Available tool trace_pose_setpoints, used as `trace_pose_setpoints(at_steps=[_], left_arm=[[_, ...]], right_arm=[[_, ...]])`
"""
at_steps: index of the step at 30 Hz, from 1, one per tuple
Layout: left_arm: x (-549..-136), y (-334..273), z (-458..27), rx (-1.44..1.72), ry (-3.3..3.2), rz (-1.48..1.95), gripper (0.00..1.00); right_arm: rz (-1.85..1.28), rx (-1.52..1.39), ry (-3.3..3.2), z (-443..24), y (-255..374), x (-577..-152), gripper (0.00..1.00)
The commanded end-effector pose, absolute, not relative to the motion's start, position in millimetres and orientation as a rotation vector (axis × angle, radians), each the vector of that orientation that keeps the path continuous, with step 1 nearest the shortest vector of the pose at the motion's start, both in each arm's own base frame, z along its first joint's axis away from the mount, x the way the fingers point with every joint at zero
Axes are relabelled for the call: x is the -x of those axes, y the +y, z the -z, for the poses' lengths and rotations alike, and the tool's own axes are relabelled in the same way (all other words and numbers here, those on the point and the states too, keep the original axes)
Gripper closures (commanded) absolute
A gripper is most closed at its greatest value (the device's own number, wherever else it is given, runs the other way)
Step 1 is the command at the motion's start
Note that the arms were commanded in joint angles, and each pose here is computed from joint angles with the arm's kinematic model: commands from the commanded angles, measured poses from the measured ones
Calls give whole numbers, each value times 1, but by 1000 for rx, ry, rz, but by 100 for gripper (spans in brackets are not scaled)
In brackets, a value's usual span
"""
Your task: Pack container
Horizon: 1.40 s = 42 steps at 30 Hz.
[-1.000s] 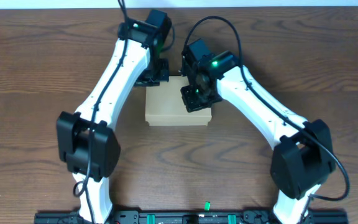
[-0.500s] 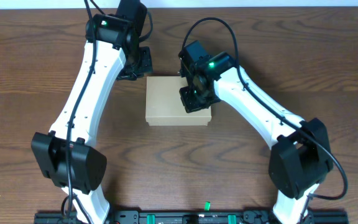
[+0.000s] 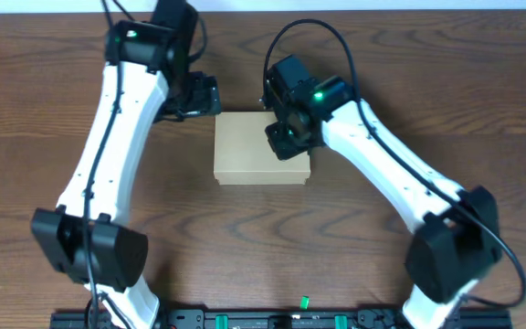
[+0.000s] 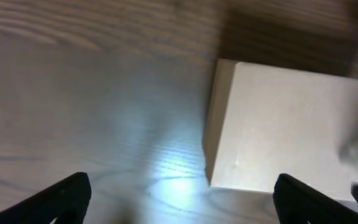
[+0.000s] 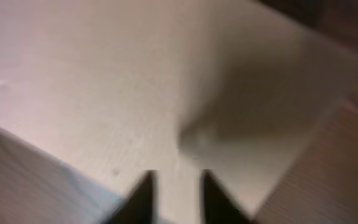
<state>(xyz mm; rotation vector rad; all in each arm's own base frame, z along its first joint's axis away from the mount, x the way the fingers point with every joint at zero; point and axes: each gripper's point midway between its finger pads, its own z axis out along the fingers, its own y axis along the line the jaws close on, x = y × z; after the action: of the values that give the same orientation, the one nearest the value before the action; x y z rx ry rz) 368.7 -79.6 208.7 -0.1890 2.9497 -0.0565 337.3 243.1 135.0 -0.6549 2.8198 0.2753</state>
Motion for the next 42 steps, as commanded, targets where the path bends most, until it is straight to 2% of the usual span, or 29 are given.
trace_pose_setpoints(at_steps=[1,2,11,16,22,30,42], left_arm=[[-363,-71,-232,147,2905,106,5],[-362,-69,-235,146,2896,120,5],[-339,-55,-275,102,2785,99,5],[-302,-37,-268,143,2738,66,5],[-245,-40,-248,119,2593,207,5],[-189,-35,-248,107,2364,263,5],[-169,-32,-243,106,2338,262,5]], right_arm=[[-280,704,2712,-171,236,-336,7],[-284,712,2698,-177,235,-334,1],[-227,720,2642,-214,194,-314,1],[-241,615,2603,-216,151,-286,1],[-313,544,2403,-227,123,-239,1],[-320,407,2290,-212,93,-189,1],[-319,398,2279,-205,89,-181,1]])
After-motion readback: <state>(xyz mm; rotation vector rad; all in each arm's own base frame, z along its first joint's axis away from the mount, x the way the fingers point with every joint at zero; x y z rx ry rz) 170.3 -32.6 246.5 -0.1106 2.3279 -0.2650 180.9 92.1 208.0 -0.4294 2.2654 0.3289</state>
